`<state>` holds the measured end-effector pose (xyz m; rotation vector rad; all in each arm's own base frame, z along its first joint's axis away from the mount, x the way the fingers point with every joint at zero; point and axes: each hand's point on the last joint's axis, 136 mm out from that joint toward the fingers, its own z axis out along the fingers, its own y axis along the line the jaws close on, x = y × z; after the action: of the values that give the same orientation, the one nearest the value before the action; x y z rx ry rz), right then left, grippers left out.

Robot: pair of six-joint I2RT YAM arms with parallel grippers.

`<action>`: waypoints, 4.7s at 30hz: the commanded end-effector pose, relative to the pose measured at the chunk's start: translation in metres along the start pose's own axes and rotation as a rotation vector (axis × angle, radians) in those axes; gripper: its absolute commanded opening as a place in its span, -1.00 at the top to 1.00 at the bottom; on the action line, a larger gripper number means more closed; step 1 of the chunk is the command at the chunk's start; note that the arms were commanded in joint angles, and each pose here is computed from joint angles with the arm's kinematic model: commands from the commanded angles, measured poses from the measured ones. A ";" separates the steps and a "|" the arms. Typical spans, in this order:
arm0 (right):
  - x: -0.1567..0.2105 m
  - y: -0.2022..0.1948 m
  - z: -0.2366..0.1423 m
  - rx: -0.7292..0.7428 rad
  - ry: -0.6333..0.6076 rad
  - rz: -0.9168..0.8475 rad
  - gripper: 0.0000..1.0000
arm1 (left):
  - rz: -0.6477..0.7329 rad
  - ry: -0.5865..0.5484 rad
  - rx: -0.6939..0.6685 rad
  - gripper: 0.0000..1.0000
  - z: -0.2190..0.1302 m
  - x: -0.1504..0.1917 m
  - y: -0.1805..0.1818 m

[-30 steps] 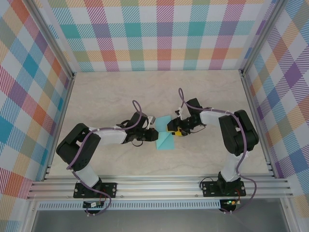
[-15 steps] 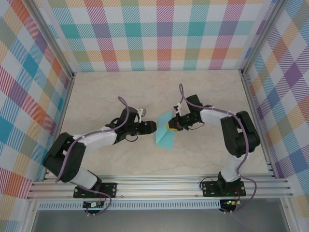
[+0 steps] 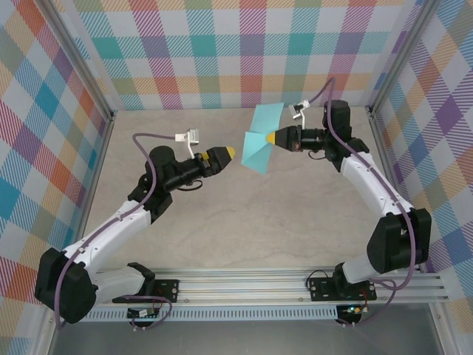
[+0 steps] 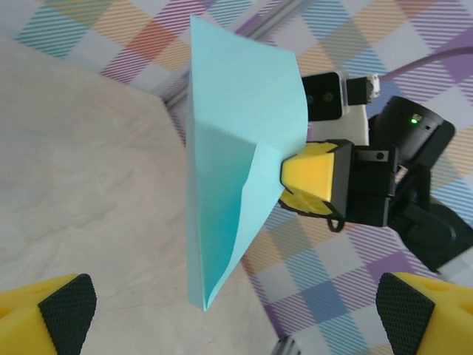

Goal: Fold a paper plane with a square sheet of paper (fold left side to right side)
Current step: Turn over the paper at the center of the table, then third fold the triangle at the center of the table.

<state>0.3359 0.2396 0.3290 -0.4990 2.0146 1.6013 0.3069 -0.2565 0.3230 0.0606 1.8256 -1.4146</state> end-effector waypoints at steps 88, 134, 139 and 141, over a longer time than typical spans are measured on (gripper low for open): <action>0.087 -0.203 0.079 0.510 0.201 0.410 -0.01 | -0.165 0.467 -0.776 -0.35 0.010 0.094 0.206; 0.134 -0.276 0.133 0.632 0.409 0.456 0.06 | -0.334 0.510 -0.706 0.52 0.022 0.131 0.256; 0.125 -0.270 0.134 0.611 0.389 0.415 0.05 | -0.335 0.514 -0.711 0.73 0.019 0.134 0.255; 0.116 -0.262 0.136 0.584 0.367 0.373 0.02 | -0.338 0.517 -0.709 0.80 0.019 0.136 0.255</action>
<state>0.4204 0.3147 0.0328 -0.1462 2.8586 1.0739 0.3548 -0.2312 0.0285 -0.3090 2.8026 -0.9123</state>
